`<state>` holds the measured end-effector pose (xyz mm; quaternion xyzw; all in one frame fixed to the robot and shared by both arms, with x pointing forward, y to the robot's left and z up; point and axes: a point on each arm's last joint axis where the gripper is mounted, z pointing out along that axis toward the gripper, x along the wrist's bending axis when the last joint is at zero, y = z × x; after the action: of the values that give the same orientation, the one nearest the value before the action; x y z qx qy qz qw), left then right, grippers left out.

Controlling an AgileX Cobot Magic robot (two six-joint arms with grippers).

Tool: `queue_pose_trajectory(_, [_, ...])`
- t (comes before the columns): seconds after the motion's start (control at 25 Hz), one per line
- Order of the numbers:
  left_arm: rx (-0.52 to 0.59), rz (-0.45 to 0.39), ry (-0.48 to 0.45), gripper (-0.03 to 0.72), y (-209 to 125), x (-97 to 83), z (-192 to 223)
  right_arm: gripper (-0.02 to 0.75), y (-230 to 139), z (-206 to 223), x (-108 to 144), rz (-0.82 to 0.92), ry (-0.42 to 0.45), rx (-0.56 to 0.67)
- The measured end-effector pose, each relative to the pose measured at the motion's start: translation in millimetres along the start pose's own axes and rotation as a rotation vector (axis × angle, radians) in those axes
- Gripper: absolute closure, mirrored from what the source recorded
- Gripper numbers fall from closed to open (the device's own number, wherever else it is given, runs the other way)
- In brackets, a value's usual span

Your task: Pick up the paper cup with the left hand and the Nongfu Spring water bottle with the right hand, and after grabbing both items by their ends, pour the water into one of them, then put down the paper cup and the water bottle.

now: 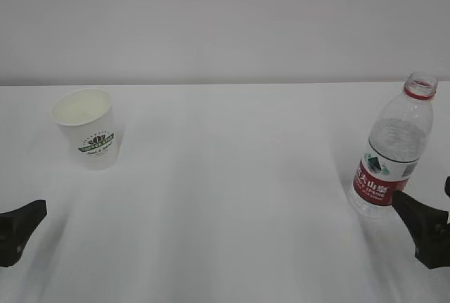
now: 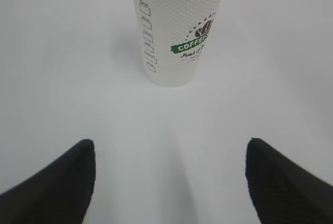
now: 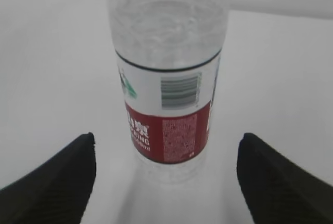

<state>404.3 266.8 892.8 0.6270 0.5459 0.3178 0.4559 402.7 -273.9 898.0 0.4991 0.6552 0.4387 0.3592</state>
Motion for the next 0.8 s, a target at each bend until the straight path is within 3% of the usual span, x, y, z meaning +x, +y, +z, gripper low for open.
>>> queue_pose_trajectory(0.2, [0.000, -0.003, 0.000, 0.016, 0, 0.0, 0, 0.081, -10, 8, -1, 0.036, 0.004, 0.068])
queue_pose_trajectory(0.8, [0.000, -0.003, 0.000, 0.030, 0, 0.0, 0, 0.076, -7, 18, -3, 0.051, 0.001, 0.058])
